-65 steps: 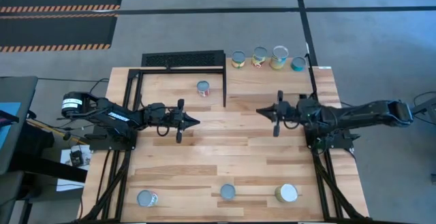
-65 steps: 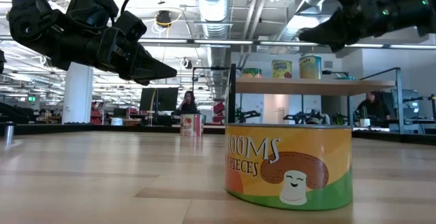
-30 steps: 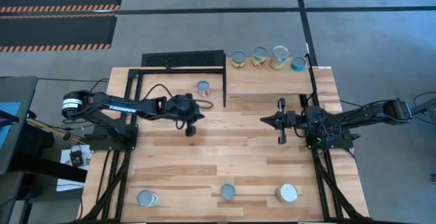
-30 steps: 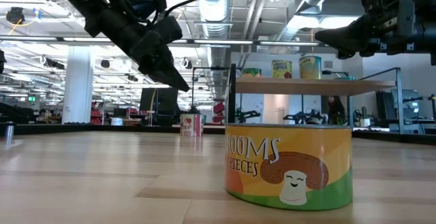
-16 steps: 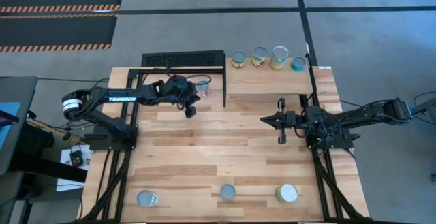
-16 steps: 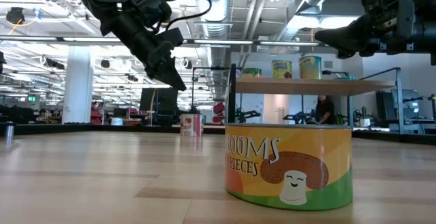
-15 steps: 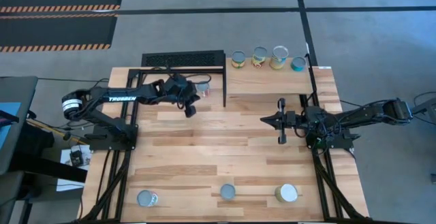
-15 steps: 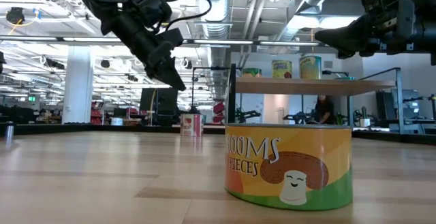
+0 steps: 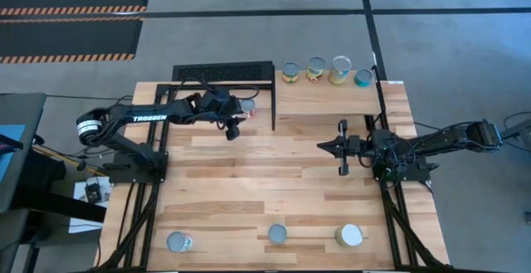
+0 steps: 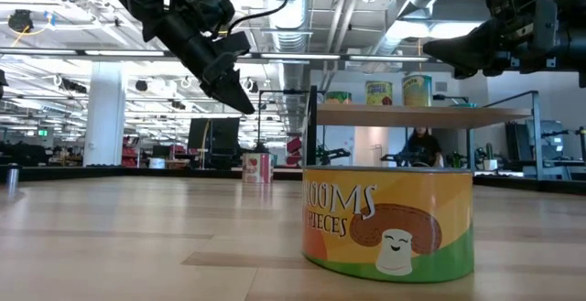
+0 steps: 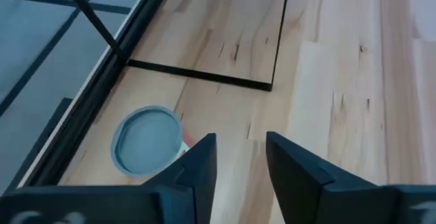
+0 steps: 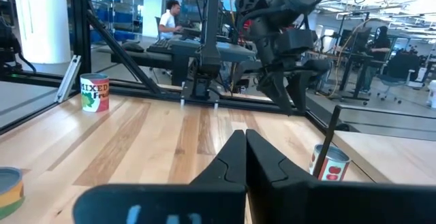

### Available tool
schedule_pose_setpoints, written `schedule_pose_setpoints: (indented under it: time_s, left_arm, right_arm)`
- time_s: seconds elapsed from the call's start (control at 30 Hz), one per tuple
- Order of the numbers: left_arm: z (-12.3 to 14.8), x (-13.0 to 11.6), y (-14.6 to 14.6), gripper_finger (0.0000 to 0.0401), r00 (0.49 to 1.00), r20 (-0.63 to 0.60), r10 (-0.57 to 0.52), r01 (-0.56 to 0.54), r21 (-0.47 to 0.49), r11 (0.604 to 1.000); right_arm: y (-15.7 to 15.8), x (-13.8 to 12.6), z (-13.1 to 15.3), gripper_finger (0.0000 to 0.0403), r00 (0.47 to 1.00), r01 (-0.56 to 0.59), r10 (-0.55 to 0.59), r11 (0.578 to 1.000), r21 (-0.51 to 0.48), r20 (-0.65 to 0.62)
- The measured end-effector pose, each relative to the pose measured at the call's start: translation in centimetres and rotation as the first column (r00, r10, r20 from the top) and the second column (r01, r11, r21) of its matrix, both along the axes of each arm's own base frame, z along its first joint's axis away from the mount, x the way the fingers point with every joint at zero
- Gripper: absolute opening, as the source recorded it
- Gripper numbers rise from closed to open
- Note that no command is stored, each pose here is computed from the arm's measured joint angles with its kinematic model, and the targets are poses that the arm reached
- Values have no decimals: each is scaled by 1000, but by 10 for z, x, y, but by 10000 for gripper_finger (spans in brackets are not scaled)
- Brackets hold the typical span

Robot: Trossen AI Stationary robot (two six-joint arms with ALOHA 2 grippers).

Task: Pick and place cans onto a shelf
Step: Put the canned diced tomatoes on the shelf

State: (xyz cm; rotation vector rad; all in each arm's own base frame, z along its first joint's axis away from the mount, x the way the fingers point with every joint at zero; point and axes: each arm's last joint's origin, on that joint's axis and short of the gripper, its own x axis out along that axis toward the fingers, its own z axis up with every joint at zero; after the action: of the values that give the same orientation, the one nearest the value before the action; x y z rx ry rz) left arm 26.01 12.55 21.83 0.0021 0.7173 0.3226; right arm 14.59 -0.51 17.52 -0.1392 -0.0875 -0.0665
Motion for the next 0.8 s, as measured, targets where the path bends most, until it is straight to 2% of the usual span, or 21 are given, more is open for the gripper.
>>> schedule_pose_setpoints:
  time_s: [0.3, 0.63, 0.8]
  left_arm:
    - [1, 10, 17, 122, 1000, -16, -10, 10, -15, 1000]
    - [-9, 32, 33, 122, 989, -140, -47, 41, -44, 998]
    - [-10, 37, 37, 122, 988, -145, -46, 40, -46, 998]
  right_arm:
    - [0, 0, 1, 12, 1000, 0, 0, 1000, 0, 10]
    - [0, 0, 1, 12, 1000, 5, -5, 1000, 0, 11]
    - [0, 0, 1, 12, 1000, 5, -5, 1000, -2, 9]
